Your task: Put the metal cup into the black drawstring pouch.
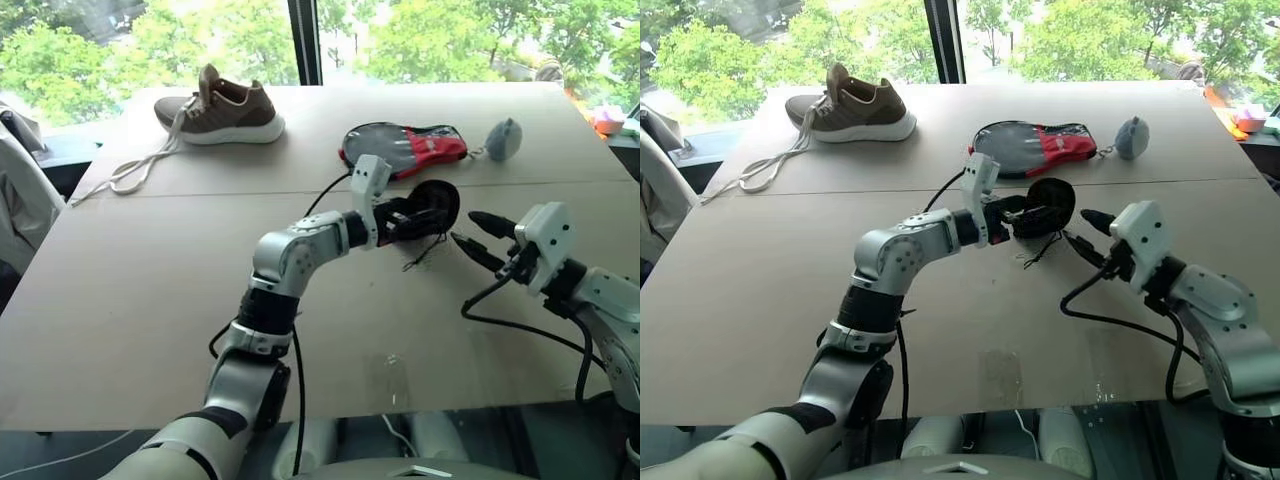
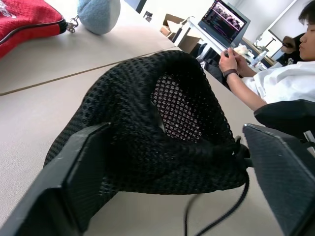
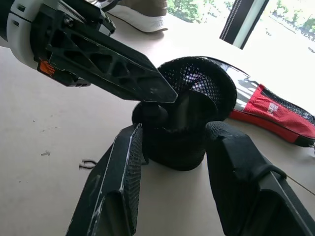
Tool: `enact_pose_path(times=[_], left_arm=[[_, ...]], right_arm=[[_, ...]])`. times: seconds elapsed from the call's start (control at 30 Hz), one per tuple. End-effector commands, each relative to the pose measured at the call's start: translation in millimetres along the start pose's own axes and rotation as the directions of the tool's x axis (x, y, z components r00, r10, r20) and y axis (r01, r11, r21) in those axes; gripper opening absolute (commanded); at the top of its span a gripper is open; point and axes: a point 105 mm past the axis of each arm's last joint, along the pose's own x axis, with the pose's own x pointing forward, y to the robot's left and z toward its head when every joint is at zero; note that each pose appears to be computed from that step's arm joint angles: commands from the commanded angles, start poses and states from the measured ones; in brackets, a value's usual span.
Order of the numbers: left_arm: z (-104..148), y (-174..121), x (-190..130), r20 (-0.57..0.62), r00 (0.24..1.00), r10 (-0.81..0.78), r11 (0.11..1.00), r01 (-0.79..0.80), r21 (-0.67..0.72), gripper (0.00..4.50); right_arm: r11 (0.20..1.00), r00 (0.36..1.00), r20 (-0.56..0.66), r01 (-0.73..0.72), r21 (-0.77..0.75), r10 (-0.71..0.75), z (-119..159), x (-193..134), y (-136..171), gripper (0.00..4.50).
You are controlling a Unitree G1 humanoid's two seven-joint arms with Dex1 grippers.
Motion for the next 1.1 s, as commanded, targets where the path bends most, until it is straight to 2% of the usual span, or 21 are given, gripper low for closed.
enact_pose_path(times=[0.03,0.1,0.2,0.27,0.33,0.43,0.5,0.63,0.77,0.93,1.1], left_arm=[[0.9,-17.4,-7.1,-0.001,0.995,-0.096,0.995,0.096,0.02,4.46],[1.6,-5.7,-11.7,0.016,0.999,-0.035,0.999,0.034,0.019,4.46],[7.0,10.9,-16.7,0.051,0.998,0.044,0.999,-0.044,-0.007,4.46],[5.7,9.3,-15.6,0.049,0.998,0.038,0.999,-0.038,-0.008,4.46],[4.1,7.2,-13.5,0.047,0.998,0.033,0.999,-0.033,-0.009,4.46],[5.2,5.5,-10.6,0.06,0.998,0.036,0.999,-0.035,-0.019,4.46],[5.7,7.3,-10.1,0.066,0.997,0.047,0.999,-0.045,-0.03,4.46],[6.4,8.5,-9.5,0.068,0.996,0.051,0.998,-0.049,-0.038,4.46],[7.5,8.9,-9.8,0.066,0.996,0.054,0.998,-0.052,-0.03,4.46],[8.9,10.0,-10.9,0.067,0.996,0.058,0.998,-0.056,-0.029,4.46],[8.6,9.6,-10.8,0.066,0.996,0.057,0.998,-0.055,-0.034,4.46]], right_arm=[[0.998,0.999,-0.011,0.04,-0.047,-0.04,3.5,-11.4,-17.0,2.0],[0.998,0.999,-0.021,0.023,-0.057,-0.024,3.3,-12.1,-17.5,2.0],[0.999,0.999,-0.02,-0.03,0.013,0.03,6.1,-7.7,-5.2,2.0],[0.986,0.997,-0.032,-0.071,0.153,0.077,2.2,-8.4,9.4,2.0],[0.974,0.992,-0.075,-0.079,0.214,0.097,-5.9,-11.2,17.4,2.0],[0.961,0.985,-0.153,-0.039,0.274,0.084,-23.2,-9.0,25.5,2.0],[0.937,0.985,-0.159,-0.012,0.349,0.071,-29.6,1.9,34.1,2.0],[0.892,0.987,-0.162,0.092,0.443,-0.021,-41.1,26.2,29.0,2.0],[0.881,0.993,-0.116,0.059,0.469,-0.004,-38.1,40.9,34.5,2.0],[0.875,0.994,-0.035,-0.071,0.479,0.1,-25.8,49.3,56.0,2.0],[0.878,0.994,-0.025,-0.084,0.471,0.108,-26.4,56.0,61.9,2.0]])
